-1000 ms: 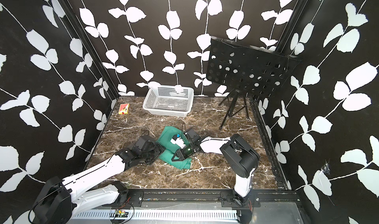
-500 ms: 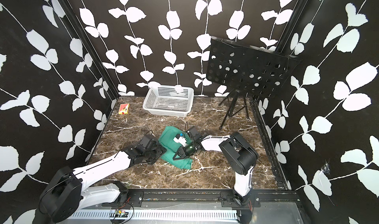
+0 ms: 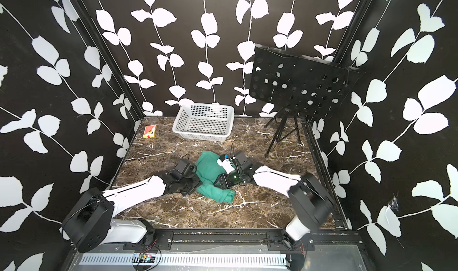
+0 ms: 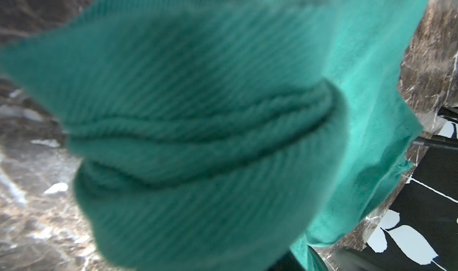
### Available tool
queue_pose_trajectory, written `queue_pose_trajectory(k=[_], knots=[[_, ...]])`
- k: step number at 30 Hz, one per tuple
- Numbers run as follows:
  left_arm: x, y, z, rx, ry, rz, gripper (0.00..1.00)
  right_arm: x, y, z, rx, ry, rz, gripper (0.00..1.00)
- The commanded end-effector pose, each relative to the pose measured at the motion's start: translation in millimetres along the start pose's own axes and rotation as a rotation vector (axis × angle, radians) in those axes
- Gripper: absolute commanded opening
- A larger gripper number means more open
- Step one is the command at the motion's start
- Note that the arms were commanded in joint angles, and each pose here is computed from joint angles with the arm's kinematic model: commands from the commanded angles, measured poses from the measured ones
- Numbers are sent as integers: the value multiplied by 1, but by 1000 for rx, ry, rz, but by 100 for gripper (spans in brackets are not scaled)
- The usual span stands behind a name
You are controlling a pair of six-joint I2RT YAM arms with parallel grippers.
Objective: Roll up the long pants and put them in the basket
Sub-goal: Roll the long pant at the center of the board.
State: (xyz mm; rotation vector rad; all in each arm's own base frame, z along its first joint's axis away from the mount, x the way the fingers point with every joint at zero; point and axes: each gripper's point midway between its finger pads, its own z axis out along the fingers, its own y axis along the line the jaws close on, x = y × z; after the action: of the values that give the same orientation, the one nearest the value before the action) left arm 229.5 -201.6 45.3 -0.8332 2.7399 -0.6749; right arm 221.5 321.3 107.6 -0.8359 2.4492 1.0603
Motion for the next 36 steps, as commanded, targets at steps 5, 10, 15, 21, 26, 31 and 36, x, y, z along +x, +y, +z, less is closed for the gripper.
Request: queue_pose_trajectory(k=[5,10,15,21,26,31,36], knots=[[10,38,7,-146,47,-12,37,13,13,-7,329,-137,-657,66],[10,43,6,-151,44,-25,37,31,28,10,383,-83,-942,70],[11,44,6,-149,43,-29,37,31,27,35,454,-33,-1075,74],[10,44,3,-148,36,-30,37,24,9,59,571,11,-1101,73],[6,41,-3,-128,11,-31,43,33,-1,69,573,37,-1049,46],[-15,19,-28,-20,-120,-13,72,55,4,69,458,87,-943,12],[-23,10,-52,55,-189,6,87,77,14,70,245,158,-777,6]])
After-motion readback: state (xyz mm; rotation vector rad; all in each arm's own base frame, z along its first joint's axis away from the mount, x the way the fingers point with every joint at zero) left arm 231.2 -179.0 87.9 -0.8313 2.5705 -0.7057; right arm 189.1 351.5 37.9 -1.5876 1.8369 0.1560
